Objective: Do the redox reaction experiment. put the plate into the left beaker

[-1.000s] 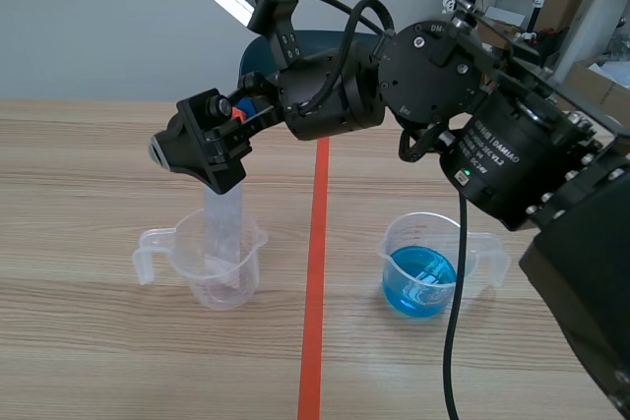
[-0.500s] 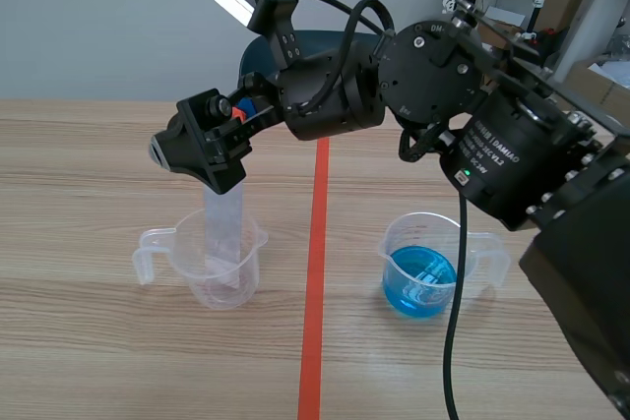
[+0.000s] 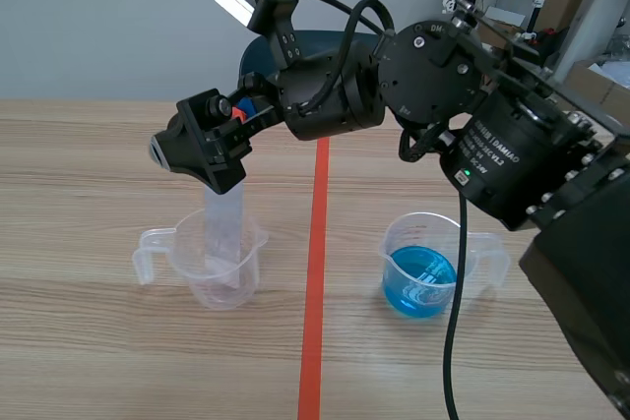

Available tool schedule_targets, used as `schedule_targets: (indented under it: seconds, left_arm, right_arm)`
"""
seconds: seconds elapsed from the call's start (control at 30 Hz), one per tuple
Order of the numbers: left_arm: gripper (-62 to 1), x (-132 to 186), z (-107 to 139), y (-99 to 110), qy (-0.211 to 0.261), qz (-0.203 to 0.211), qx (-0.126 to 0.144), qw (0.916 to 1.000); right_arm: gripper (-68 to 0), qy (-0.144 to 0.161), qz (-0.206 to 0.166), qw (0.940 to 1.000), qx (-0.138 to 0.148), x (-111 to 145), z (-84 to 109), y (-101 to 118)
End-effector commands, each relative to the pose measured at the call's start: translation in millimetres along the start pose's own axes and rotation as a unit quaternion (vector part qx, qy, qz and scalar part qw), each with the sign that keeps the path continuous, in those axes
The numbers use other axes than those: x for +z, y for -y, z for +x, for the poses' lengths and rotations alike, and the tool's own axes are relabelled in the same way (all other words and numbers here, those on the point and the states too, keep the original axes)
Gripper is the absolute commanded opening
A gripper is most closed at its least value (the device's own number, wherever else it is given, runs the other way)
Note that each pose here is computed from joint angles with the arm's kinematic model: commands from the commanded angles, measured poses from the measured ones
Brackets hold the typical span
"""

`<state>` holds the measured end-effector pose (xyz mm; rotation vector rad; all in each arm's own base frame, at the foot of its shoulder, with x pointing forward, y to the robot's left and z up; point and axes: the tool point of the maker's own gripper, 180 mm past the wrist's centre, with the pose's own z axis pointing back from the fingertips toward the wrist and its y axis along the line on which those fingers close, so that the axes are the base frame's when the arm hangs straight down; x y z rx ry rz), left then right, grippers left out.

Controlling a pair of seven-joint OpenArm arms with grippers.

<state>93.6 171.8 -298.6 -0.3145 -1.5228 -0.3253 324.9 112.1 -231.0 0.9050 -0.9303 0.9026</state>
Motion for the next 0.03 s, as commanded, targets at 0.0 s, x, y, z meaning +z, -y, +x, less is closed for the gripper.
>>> schedule_targets:
  seconds: [0.0]
  left_arm:
    - [1.4, -3.6, 10.1, -3.4, 0.022, 0.003, -0.003, 0.9998]
  right_arm:
    - [-0.8, 0.018, 0.005, 0.9997, 0.013, 0.4, 15.3, -1.6]
